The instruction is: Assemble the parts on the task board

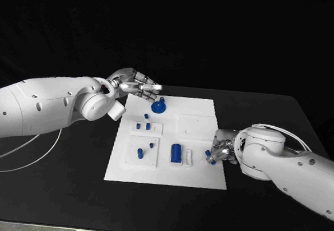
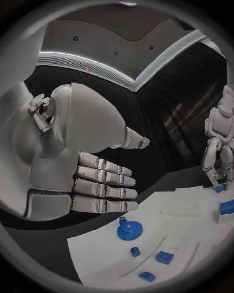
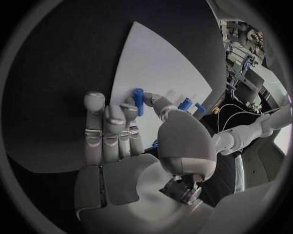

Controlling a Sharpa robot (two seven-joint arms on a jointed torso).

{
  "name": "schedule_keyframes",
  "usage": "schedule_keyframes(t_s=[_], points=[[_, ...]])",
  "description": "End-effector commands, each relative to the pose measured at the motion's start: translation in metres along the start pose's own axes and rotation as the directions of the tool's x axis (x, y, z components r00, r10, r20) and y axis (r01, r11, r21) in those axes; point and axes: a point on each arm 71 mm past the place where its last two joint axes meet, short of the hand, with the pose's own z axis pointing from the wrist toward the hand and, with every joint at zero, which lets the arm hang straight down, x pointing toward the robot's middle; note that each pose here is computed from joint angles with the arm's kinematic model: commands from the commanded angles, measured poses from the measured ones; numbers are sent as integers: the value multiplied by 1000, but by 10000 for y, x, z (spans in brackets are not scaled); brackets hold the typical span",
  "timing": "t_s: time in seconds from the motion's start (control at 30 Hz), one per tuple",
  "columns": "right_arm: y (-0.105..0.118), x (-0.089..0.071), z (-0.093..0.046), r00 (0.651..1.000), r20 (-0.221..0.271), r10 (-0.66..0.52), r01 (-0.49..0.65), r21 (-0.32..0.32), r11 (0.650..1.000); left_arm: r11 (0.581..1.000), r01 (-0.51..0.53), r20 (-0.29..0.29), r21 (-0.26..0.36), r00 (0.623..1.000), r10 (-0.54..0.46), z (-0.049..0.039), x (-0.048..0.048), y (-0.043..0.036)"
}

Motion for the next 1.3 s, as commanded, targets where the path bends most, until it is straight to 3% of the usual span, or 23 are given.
schedule_keyframes(t_s=[0.03,0.43,0.73,0.87,1.3], points=[[-169,298,83,991,-136,-4,14,70,997,1000,1,-20,1,1000,-1,1,21,-9],[-204,316,93,987,-158,30,-19,72,997,1000,0,-25,-4,1000,0,0,24,-6],[-215,293,57,986,-118,119,-112,59,992,1000,-2,-29,-7,1000,2,-1,27,-3],[-225,275,47,966,-117,231,-227,51,973,1000,-4,-33,-9,999,3,0,30,-1],[-153,130,-94,923,-108,369,-370,5,929,1000,-15,-38,-17,999,14,0,33,5]])
